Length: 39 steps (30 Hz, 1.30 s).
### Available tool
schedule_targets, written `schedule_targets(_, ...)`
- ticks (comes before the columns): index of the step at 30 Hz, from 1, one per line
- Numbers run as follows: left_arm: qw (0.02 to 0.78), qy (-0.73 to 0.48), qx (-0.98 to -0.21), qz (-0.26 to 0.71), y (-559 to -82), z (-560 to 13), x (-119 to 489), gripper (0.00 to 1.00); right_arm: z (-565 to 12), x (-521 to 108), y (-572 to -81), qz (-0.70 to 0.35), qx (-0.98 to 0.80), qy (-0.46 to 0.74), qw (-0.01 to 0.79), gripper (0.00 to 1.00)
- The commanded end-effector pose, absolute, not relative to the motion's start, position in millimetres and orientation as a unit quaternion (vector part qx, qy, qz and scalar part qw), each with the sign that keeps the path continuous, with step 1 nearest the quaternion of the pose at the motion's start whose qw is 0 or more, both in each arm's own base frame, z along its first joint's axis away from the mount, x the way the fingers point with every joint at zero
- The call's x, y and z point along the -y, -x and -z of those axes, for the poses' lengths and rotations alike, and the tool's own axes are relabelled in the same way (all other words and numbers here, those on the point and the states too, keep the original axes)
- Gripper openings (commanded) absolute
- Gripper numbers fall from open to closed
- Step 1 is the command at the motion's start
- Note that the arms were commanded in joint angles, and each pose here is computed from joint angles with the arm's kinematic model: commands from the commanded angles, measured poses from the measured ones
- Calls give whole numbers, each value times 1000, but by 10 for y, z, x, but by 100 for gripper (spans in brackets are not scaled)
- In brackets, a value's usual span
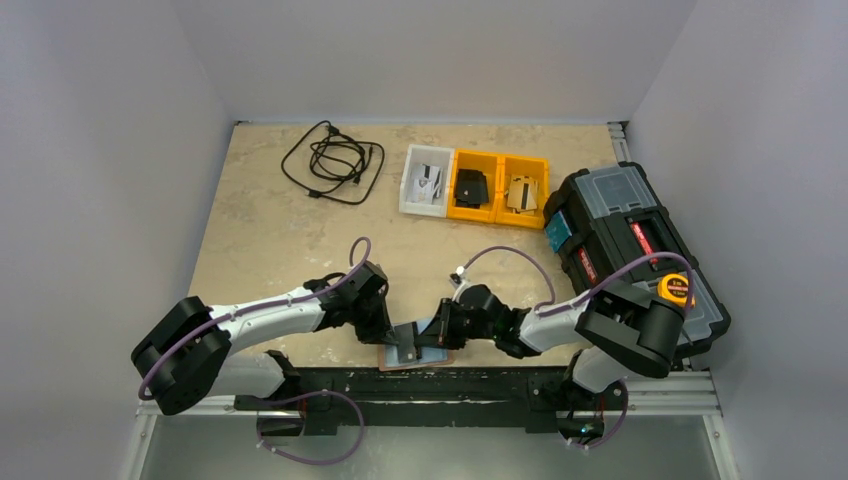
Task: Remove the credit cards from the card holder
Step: Remove the credit card from the card holder.
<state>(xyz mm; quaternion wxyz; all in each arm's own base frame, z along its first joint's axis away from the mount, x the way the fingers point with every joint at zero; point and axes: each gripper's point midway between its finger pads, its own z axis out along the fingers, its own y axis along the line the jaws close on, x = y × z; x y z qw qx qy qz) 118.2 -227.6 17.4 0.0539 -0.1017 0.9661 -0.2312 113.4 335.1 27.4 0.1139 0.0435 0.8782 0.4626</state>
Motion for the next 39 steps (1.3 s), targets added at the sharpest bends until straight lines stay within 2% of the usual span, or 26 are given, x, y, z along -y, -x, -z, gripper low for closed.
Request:
schedule_targets(1, 51, 113, -982, 140, -1078, 55, 1915, 0, -257, -3198, -1193, -443, -884, -58, 136, 0)
schedule_targets(9, 50, 113, -983, 136, -1066, 67, 1894, 0, -259, -2868, -1293, -415, -891, -72, 170, 0)
schedule_targets(15, 51, 110, -983, 139, -1084, 57, 1921, 0, -192, -3007, -1269, -415, -897, -33, 148, 25)
schedule_targets(18, 51, 109, -983, 140, -1094, 48, 1934, 0, -178, -3073, -1269, -420, -896, -27, 140, 26)
schedule_targets(24, 52, 106, -983, 142, -1106, 31, 1948, 0, -184, -3124, -1278, -426, -894, -28, 134, 25)
schedule_targets(28, 53, 106, -983, 143, -1111, 20, 1954, 0, -195, -3037, -1302, -413, -899, -40, 144, 5)
schedule_targets(30, 52, 107, -983, 141, -1106, 26, 1942, 0, -222, -2955, -1341, -404, -900, -48, 157, 0)
schedule_targets(39, 63, 99, -982, 149, -1142, -20, 1963, 0, -728, -2601, -1575, -373, -895, -59, 237, 0)
